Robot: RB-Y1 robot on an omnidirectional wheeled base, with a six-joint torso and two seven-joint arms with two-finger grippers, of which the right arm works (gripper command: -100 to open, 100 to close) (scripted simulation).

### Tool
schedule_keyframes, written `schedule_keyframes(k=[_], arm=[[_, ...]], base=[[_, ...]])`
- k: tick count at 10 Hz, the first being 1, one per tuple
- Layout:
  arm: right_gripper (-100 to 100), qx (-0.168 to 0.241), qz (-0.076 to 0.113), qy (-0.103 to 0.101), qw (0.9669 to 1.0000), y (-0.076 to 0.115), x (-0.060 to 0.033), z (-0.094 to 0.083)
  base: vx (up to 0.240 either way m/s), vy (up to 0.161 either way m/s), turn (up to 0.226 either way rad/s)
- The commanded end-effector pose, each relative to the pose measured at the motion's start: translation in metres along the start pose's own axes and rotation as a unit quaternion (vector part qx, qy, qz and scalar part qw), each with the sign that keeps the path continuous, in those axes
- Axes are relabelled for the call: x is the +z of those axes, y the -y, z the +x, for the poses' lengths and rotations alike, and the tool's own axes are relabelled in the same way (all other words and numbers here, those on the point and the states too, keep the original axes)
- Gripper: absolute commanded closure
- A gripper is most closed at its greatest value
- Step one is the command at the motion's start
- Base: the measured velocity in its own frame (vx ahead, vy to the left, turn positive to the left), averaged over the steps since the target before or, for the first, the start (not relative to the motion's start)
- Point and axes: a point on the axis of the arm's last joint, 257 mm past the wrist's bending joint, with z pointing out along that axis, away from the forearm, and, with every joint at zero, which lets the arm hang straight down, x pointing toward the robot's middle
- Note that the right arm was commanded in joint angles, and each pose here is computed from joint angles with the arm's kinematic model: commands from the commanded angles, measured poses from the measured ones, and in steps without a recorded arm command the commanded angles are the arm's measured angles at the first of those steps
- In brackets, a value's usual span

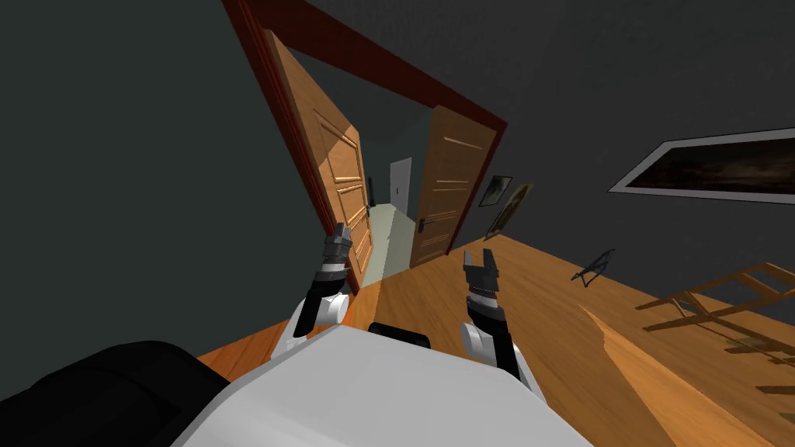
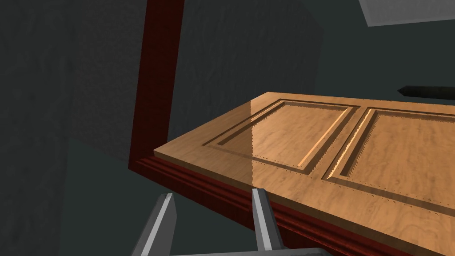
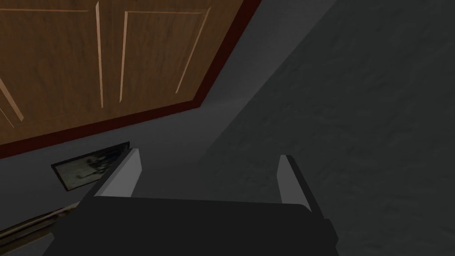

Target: Push the door open

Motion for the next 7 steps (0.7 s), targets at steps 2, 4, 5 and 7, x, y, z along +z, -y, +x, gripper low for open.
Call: schedule_keyframes(k=[2, 4, 5, 7], arm=[[-100, 0.007, 0.021, -0.009, 0.9997, 0.027, 0.0015, 0.0], [-100, 0.009, 0.035, -0.011, 0.9993, 0.043, -0.0006, -0.001], [-100, 0.011, 0.044, -0.014, 0.9989, 0.054, -0.0008, -0.002], [-100, 0.014, 0.064, -0.019, 0.9977, 0.077, -0.0014, -0.004]], base=[[0.05, -0.099, 0.203], [0.078, -0.087, 0.129], [0.042, -0.053, 0.115], [0.056, -0.084, 0.196]])
